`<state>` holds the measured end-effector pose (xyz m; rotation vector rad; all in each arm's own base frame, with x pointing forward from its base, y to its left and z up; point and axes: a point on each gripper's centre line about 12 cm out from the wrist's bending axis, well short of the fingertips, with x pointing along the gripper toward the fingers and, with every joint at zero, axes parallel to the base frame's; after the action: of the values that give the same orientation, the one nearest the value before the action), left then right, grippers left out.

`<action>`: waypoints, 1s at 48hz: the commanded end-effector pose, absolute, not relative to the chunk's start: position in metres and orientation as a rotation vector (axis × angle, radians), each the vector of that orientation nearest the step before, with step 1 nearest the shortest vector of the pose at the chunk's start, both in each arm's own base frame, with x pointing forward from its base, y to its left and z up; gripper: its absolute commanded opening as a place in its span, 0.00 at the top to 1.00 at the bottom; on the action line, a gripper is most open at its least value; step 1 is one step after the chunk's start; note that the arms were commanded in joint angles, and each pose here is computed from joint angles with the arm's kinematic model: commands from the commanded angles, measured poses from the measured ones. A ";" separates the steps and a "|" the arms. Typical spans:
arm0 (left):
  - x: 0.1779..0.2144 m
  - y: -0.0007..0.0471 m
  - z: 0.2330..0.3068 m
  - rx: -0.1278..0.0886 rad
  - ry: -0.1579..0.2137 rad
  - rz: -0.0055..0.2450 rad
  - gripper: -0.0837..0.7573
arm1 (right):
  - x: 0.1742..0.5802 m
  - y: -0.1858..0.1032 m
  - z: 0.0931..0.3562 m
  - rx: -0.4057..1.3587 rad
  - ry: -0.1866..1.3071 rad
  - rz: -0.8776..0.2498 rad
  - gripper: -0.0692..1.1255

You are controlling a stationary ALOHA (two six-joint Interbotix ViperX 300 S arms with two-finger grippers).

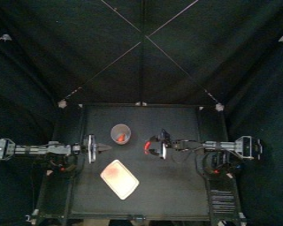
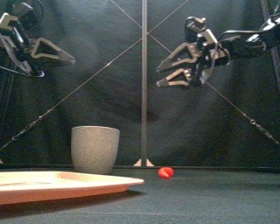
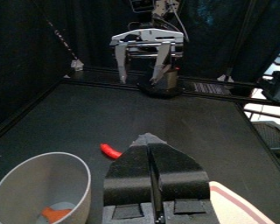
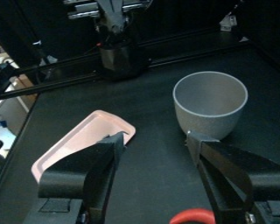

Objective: Pick the drumstick then place it in the grey bowl
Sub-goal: Drop drumstick in the grey bowl and return to neutral

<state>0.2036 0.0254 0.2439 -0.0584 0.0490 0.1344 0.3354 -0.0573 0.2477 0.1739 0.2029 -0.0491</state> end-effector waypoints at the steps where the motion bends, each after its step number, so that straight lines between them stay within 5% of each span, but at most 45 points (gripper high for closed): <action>1: 0.2059 0.0268 0.2533 -0.057 0.017 0.139 0.93 | 0.321 -0.051 0.264 0.169 0.143 -0.035 0.16; 24: 0.2043 0.0303 0.2545 -0.081 -0.008 0.161 0.93 | 0.309 -0.046 0.262 0.167 0.140 -0.026 0.16; 48: 0.2040 0.0295 0.2533 -0.075 -0.005 0.157 0.93 | 0.310 -0.045 0.258 0.183 0.153 -0.026 0.16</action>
<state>0.2026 0.0293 0.2482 -0.0792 0.0135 0.1576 0.3099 -0.0463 0.2508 0.1747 0.1784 -0.0321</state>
